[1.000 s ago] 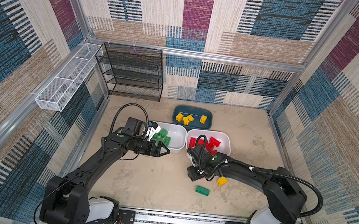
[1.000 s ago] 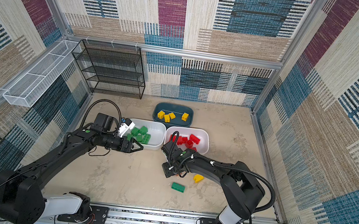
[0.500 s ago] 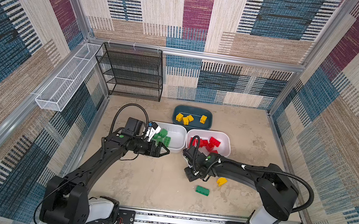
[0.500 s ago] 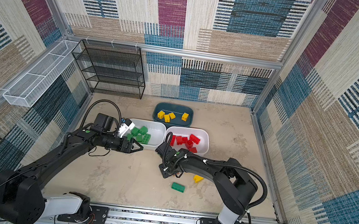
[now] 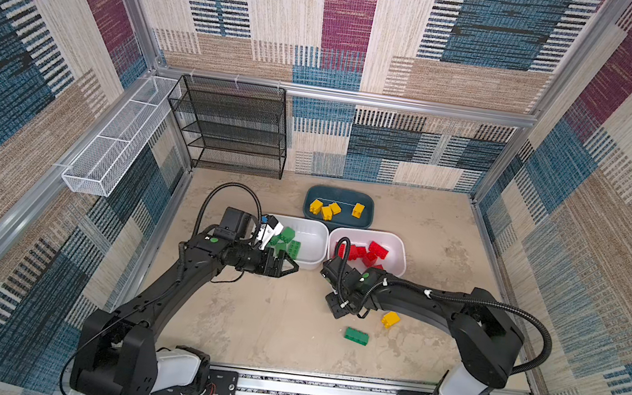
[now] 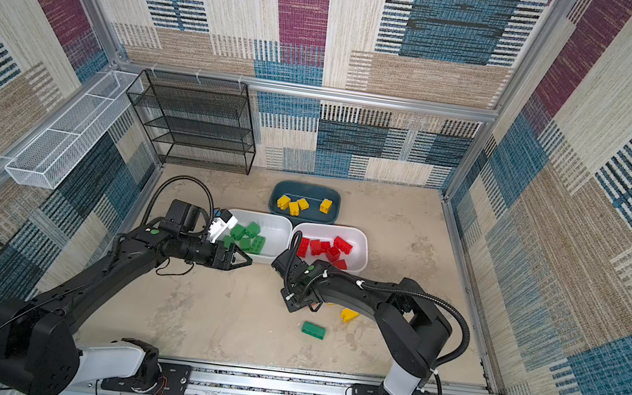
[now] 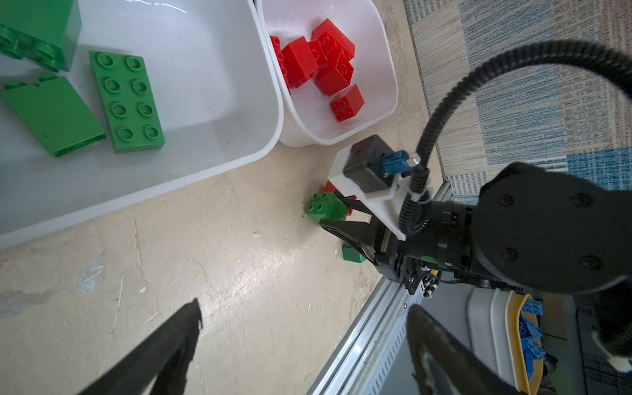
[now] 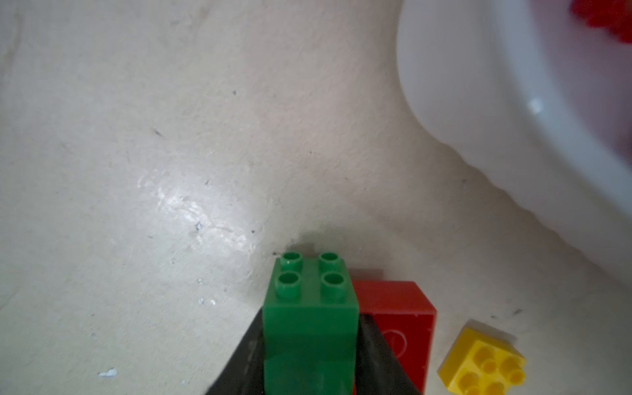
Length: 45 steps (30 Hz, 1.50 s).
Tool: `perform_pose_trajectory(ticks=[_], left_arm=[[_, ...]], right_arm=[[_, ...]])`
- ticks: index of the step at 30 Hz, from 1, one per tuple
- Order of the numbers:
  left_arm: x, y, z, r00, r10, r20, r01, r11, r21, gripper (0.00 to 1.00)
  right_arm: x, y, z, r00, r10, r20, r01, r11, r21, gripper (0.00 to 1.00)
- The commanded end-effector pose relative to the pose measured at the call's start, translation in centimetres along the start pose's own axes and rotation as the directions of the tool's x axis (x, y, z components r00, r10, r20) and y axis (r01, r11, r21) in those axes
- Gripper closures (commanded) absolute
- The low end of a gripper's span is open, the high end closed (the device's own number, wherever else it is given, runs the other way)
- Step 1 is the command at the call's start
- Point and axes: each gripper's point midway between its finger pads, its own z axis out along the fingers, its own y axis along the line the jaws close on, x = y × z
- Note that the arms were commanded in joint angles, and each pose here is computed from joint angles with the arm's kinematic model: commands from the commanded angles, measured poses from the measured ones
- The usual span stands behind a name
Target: Sort the legos into containers by color
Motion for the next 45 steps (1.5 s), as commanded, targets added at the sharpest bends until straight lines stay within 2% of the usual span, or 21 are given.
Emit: perform_pose_trajectory(ticks=[1,11,20,32,38,45], left_arm=[[0.0,0.1,0.0,1.0,0.021,-0.007,-0.021,1.0,-0.003,0.05],[0.2,0.1,0.0,1.0,0.023,-0.011,-0.023,1.0,-0.003,0.05],[0.3,0.2,0.1,1.0,0.02,-0.015,-0.02,1.0,-0.003,0.05],[0.5,0.3,0.3,1.0,0.01,-0.022,-0.01,1.0,-0.003,0.05],[0.5,0.4,0.3,1.0,0.01,-0.022,-0.01,1.0,-0.004,0.05],[0.5,0.3,0.3,1.0,0.013,-0.021,-0.013,1.0,-0.006,0.05]], right_arm=[[-0.4,-0.5,-0.8,1.0,-0.002,0.019,0.002,1.0,0.023,0.65],[1.6,-0.9,0.2,0.999,-0.035,-0.027,0.036,0.999,0.029,0.61],[1.4,0.4,-0.2,0.998,-0.06,-0.015,0.06,0.998,-0.037,0.46],[1.7,1.6,-0.5,0.998,-0.054,-0.022,0.052,0.995,-0.087,0.46],[1.2,2.7,-0.7,0.999,-0.05,0.001,0.05,0.988,-0.148,0.47],[1.6,2.2,0.6,0.999,-0.031,-0.025,0.028,0.994,-0.105,0.49]])
